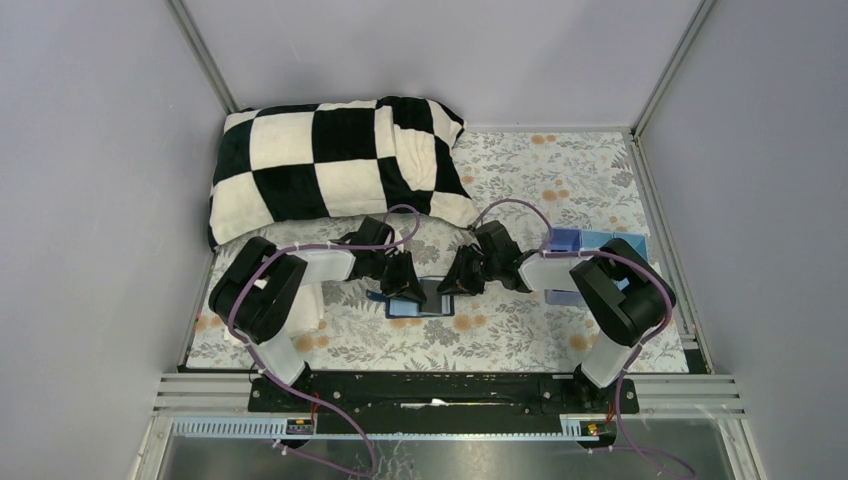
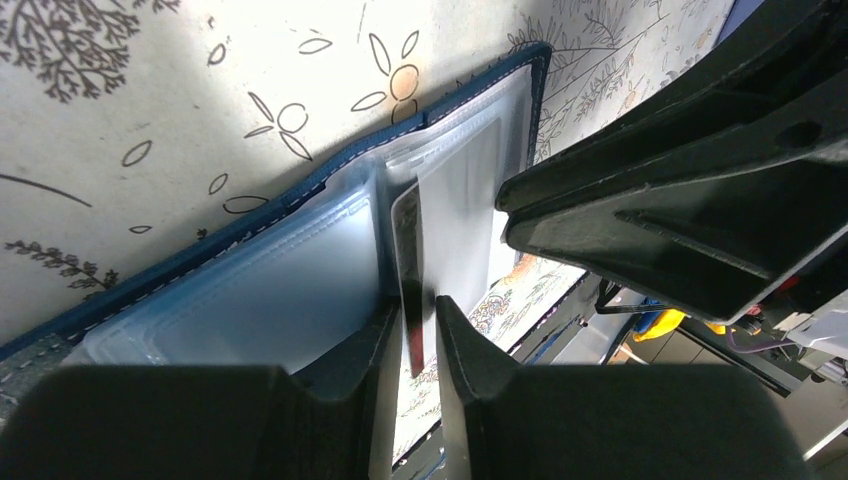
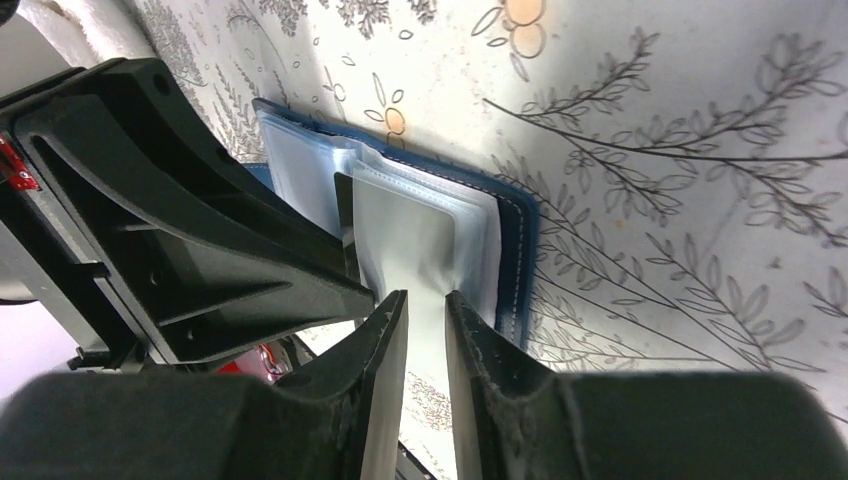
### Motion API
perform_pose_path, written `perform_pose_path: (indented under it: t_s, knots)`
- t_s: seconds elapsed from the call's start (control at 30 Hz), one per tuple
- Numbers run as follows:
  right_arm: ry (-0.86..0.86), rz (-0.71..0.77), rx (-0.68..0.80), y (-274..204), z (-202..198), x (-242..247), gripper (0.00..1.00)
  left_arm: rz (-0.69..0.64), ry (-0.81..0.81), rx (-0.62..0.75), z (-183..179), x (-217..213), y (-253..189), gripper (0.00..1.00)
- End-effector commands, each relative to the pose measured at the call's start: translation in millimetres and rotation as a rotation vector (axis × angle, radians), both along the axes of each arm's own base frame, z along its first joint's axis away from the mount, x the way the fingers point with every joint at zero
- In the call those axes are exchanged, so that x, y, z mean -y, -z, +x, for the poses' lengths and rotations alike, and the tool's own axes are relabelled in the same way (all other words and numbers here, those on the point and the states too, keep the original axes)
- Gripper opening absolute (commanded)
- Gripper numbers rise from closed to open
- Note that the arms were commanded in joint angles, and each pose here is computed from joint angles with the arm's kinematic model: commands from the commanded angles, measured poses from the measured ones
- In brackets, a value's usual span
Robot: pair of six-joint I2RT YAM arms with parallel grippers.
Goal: Take the credit cards out of the card holder
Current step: Remove the credit card from the card holder.
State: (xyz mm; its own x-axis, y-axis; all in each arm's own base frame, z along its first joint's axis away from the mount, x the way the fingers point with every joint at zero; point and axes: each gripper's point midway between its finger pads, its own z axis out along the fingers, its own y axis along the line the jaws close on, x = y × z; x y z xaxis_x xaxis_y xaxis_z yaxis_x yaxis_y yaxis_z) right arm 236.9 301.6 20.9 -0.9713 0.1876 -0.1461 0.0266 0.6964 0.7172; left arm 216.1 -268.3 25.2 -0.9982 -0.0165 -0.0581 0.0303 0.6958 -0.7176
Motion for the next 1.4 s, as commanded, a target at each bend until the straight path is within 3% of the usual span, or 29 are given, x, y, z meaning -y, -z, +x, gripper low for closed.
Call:
perform_pose_path:
  t_s: [0.0,0.33,0.57,0.97,1.2,1.37]
  knots:
    - [-0.043,0.039,-0.026,4.0,-13.9,-14.7,0.28,0.015,-0.011,0.018,4.1,-2.0,6.1,0.22]
    - [0.001,0.025,-0.049,13.1,-14.1,-11.4,0.27,0.014,-0.008,0.021,2.9,-2.4,3.9,0.10]
    - [0.018,-0.005,-0.069,23.0,-17.6,-5.8,0.26,0.026,-0.017,0.053,4.4,-6.1,-4.4,0.27]
    - [0.018,-0.016,-0.069,24.3,-17.0,-4.4,0.26,-0.004,-0.057,0.065,9.8,-9.3,-10.7,0.18]
    - [0.018,-0.025,-0.071,26.0,-17.0,-3.9,0.26,-0.011,-0.069,0.072,12.0,-11.9,-14.1,0.32]
    - [0.016,-0.028,-0.071,26.2,-16.3,-3.8,0.26,-0.019,-0.090,0.078,14.6,-14.1,-16.7,0.29]
